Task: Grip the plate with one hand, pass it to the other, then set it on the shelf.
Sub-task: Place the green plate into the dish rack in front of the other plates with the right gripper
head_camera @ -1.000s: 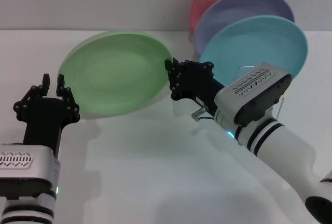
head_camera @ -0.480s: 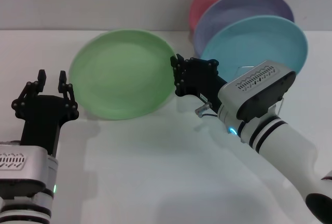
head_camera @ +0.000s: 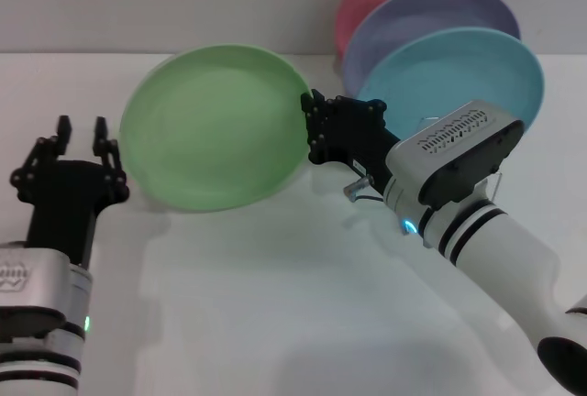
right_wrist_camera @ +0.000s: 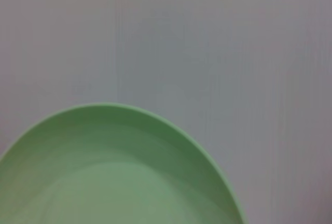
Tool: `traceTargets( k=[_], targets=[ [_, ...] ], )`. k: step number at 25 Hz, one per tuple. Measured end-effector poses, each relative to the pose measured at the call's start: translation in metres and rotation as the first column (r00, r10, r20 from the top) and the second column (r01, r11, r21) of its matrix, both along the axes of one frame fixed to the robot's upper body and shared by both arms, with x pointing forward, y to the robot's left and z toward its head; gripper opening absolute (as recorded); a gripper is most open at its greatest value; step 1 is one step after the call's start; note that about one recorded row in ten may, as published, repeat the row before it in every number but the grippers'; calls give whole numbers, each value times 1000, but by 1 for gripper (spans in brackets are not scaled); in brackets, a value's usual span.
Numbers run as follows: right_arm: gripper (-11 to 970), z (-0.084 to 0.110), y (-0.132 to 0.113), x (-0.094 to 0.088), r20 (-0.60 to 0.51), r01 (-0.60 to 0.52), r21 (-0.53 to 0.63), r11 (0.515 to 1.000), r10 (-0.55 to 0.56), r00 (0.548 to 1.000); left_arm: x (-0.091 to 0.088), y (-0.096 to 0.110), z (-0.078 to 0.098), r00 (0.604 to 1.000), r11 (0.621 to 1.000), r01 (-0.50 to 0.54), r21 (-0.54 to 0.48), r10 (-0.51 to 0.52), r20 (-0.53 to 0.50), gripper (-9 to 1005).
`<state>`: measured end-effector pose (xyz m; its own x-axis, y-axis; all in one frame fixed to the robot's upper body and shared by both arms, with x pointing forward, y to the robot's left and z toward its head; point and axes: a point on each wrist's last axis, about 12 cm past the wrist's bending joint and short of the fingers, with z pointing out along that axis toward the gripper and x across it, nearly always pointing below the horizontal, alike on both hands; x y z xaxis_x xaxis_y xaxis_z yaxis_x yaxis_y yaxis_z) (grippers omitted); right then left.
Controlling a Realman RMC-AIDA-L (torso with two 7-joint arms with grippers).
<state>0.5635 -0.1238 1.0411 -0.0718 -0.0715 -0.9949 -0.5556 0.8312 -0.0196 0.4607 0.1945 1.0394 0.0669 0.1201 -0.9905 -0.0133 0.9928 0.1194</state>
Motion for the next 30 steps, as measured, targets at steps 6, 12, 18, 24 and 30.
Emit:
traceTargets(
  k=[6, 12, 18, 24, 30],
  targets=[
    [25, 7, -2, 2, 47, 20, 37, 999, -22, 999, 12, 29, 4, 997, 992, -40, -118, 48, 68, 327],
    [31, 11, -3, -8, 124, -12, 64, 998, 4, 992, 16, 68, -2, 992, 971, -35, -236, 62, 108, 331],
    [38, 18, -5, -35, 258, -85, 128, 988, 50, 965, 24, 115, -16, 993, 925, -28, -379, 70, 97, 354],
    [44, 21, -19, -69, 361, -37, 206, 978, -40, 932, 28, 132, -16, 993, 930, -20, -367, 62, 103, 549],
    [50, 16, -47, -98, 396, 80, 266, 961, -185, 899, 33, 131, -14, 993, 929, -18, -370, 60, 104, 784]
  ],
)
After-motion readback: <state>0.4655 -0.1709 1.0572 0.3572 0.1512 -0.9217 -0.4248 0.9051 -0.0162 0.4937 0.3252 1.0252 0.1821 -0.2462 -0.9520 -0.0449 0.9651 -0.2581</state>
